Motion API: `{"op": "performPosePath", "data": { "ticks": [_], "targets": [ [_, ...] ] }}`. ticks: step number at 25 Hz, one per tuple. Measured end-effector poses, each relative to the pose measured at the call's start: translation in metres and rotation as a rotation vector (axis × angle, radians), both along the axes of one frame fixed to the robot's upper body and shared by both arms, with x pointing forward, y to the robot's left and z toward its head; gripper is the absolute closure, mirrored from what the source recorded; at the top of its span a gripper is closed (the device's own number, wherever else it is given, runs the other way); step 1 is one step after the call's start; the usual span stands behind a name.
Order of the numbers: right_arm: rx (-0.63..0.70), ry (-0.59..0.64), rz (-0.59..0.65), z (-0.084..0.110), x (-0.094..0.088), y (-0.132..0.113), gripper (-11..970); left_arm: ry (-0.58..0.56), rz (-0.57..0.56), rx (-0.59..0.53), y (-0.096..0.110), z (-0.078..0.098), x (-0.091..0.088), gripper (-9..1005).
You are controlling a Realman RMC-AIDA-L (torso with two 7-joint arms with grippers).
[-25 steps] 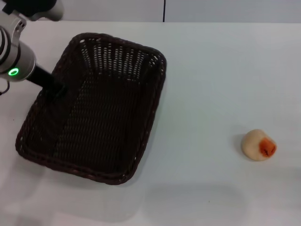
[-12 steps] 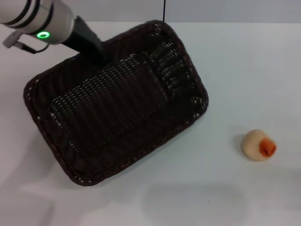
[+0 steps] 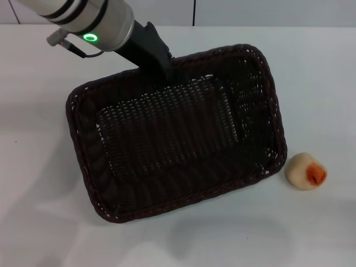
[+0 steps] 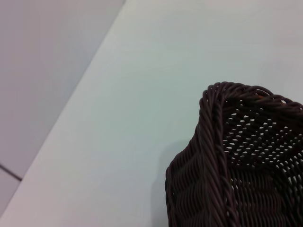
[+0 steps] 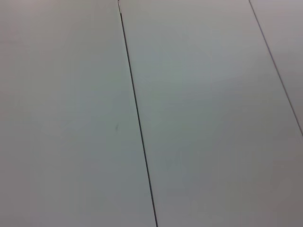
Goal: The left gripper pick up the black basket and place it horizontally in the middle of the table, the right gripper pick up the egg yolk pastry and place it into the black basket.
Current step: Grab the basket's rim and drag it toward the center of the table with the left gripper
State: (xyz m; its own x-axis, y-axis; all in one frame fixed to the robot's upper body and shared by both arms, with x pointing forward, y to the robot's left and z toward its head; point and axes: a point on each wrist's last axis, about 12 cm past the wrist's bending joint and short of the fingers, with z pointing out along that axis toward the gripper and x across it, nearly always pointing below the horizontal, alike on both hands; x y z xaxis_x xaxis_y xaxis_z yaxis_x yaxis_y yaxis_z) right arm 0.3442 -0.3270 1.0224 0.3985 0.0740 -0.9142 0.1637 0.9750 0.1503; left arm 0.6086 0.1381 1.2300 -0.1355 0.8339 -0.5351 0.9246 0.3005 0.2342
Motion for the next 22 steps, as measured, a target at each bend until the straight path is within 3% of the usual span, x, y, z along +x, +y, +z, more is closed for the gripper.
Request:
{"op": "performPosePath", "data": {
  "ticks": [22],
  "targets": [
    [-0.004,0.000,0.011,0.000,0.000,0.001,218,0.071,-0.223,0.045,-0.022,-0.012,0.011,757]
  ]
}}
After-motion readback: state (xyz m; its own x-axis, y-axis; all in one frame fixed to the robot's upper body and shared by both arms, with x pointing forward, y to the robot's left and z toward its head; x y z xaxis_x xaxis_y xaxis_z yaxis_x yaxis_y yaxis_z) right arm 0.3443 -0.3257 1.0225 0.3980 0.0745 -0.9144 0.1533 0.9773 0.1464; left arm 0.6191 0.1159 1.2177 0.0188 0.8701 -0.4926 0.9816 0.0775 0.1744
